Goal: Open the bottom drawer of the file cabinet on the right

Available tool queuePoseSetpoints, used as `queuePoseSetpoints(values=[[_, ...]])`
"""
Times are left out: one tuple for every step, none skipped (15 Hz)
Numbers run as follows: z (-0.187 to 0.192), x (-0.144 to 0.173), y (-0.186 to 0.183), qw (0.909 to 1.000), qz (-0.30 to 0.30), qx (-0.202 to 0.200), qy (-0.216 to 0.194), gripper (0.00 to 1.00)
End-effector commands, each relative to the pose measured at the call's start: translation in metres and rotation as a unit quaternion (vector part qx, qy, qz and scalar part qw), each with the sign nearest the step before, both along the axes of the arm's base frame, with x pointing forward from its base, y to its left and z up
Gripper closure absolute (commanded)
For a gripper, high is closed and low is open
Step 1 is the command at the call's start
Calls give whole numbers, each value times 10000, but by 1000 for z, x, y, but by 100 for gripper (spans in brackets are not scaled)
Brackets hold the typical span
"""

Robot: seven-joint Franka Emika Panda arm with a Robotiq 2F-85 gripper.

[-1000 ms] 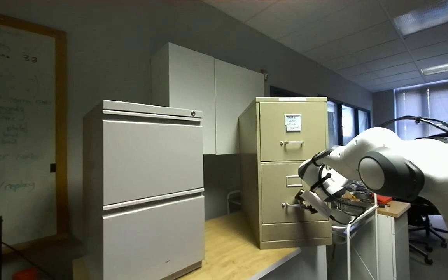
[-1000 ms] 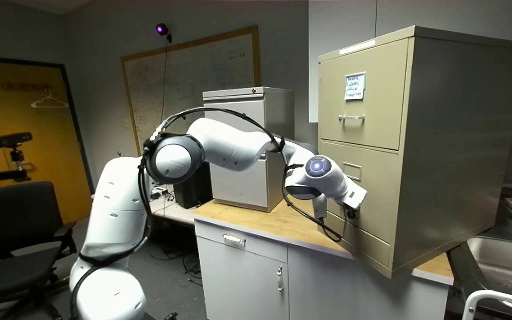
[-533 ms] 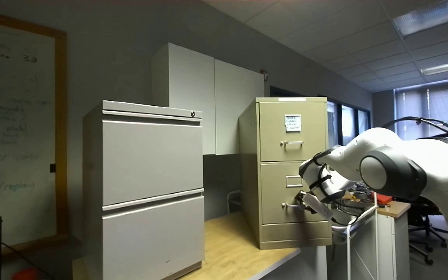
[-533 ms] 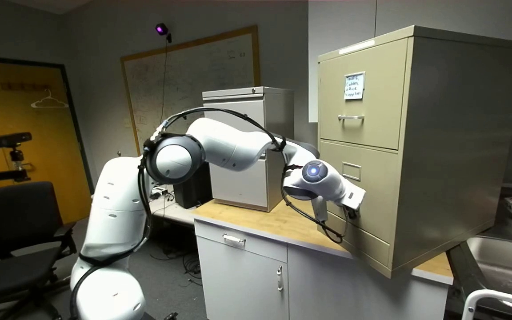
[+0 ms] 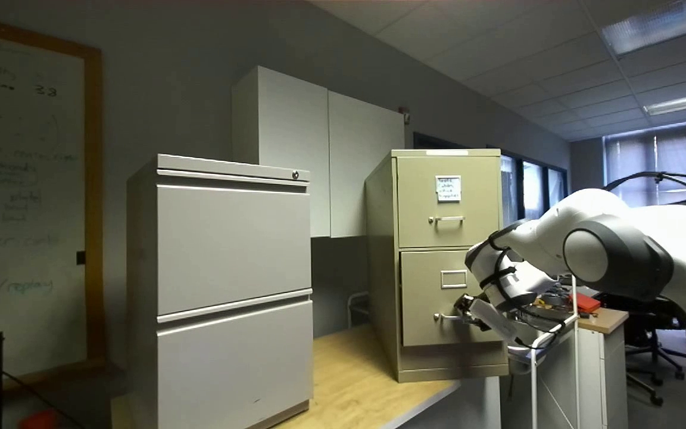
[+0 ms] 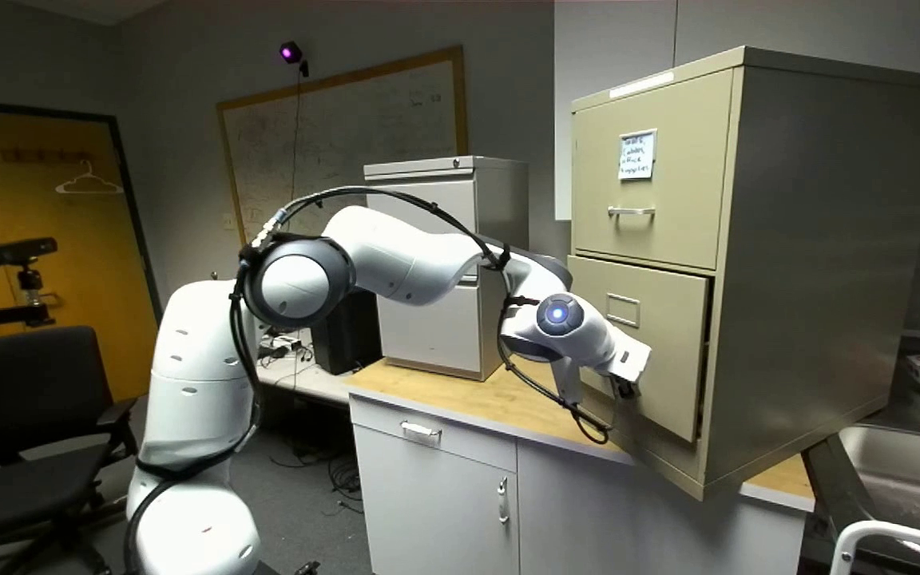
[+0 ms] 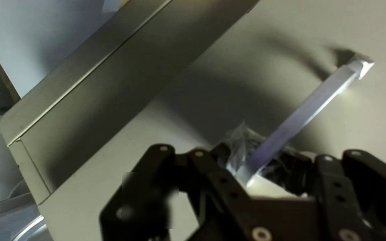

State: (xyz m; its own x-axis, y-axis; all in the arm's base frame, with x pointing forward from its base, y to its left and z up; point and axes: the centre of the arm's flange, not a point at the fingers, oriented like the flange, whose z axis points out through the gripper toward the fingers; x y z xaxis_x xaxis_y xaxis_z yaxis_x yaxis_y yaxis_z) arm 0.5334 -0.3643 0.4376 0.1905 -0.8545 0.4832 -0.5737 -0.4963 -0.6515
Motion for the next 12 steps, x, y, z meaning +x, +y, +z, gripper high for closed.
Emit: queuePoseSetpoints(values=[[-40, -48, 50, 9969, 629, 275, 378, 98], [-41, -54, 52, 9966, 654, 316, 392, 98], [-41, -60, 55, 9962, 668, 369, 411, 98], [-42, -66, 57, 9959, 685, 421, 423, 98], [-43, -73, 61, 9954, 703, 478, 442, 98], [-44, -79, 64, 9949, 733, 528, 459, 98], [-46, -85, 69, 9941, 777, 588, 475, 98], [-46, -92, 73, 9935, 816, 617, 495, 98], [-47, -99, 77, 9930, 849, 645, 509, 98], [-48, -106, 81, 9925, 874, 665, 530, 98], [-48, -114, 84, 9921, 900, 686, 546, 98], [-49, -121, 88, 9916, 928, 702, 563, 98]])
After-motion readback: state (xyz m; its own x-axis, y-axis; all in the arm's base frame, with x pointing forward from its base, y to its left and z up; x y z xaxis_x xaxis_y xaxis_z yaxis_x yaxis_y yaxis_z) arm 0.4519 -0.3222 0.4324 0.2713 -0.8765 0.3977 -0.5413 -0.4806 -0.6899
